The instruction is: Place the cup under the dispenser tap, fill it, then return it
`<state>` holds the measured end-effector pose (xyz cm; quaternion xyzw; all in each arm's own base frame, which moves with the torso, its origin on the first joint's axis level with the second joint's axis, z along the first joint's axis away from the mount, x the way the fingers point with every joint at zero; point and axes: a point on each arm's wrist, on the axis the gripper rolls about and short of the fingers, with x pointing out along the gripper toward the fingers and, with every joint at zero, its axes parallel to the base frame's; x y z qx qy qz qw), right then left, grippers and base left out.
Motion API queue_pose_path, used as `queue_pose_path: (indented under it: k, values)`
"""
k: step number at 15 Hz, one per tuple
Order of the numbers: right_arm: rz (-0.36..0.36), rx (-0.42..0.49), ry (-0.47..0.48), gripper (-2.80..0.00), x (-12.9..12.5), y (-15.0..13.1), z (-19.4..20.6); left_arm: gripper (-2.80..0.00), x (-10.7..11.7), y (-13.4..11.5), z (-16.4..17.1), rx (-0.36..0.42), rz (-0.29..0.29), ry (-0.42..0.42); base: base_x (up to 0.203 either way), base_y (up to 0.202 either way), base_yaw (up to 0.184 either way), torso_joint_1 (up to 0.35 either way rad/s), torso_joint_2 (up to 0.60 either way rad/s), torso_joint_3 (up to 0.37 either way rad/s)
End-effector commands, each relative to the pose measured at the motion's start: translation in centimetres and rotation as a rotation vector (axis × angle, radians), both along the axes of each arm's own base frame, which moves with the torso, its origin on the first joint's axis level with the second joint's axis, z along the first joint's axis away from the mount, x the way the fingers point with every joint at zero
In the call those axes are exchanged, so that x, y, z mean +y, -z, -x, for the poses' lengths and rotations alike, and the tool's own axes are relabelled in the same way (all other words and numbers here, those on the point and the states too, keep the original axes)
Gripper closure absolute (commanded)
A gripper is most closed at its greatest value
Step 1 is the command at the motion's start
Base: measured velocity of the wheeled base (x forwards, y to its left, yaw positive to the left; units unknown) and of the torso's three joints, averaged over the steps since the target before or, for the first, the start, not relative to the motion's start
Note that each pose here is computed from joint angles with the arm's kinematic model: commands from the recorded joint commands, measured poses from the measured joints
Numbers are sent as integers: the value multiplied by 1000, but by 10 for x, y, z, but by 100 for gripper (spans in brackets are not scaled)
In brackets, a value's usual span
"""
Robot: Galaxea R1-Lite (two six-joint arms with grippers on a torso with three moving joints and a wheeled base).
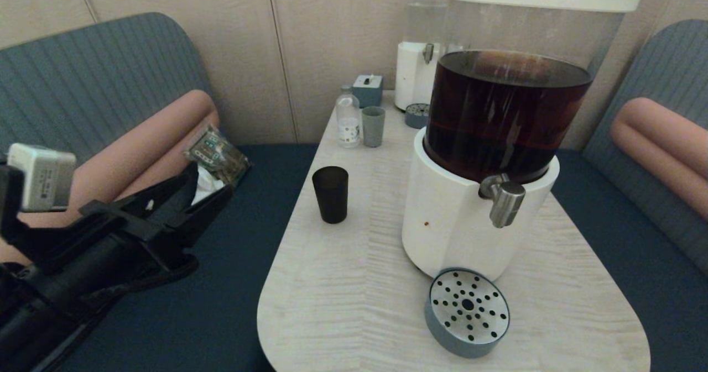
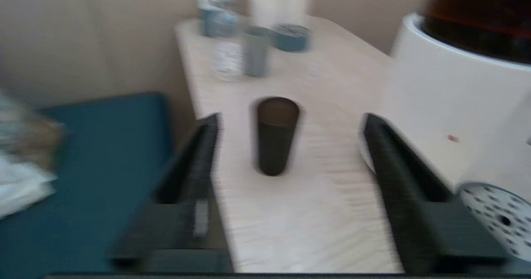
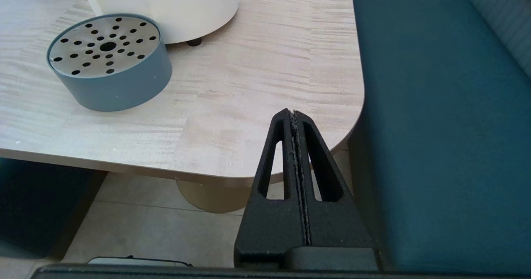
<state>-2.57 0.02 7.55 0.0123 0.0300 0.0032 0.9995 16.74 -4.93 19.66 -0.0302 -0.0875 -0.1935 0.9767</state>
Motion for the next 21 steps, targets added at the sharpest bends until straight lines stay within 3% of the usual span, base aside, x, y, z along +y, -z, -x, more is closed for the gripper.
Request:
queue_pose_path:
  k: [1, 5, 11, 16, 19, 21]
  values:
    - [1, 1, 0, 0, 0, 0, 0, 0, 18, -17, 23, -101, 25, -92, 0, 0, 0, 0, 0, 0]
    - [0, 1, 0, 0, 0, 0, 0, 0, 41, -25, 59, -128, 10, -242, 0, 0, 0, 0, 0, 0]
    - [0, 1, 0, 0, 0, 0, 0, 0, 52, -17, 129, -274, -28, -420, 0, 0, 0, 0, 0, 0]
    - [0, 1, 0, 0, 0, 0, 0, 0, 43, -22, 185, -419, -21, -380, 0, 0, 0, 0, 0, 0]
    - [1, 1, -1, 0, 0, 0, 0, 0, 44, -22, 198, -453, 10, -341, 0, 0, 0, 0, 0, 0]
    - [1, 1, 0, 0, 0, 0, 0, 0, 44, -26, 203, -518, 17, -341, 0, 0, 0, 0, 0, 0]
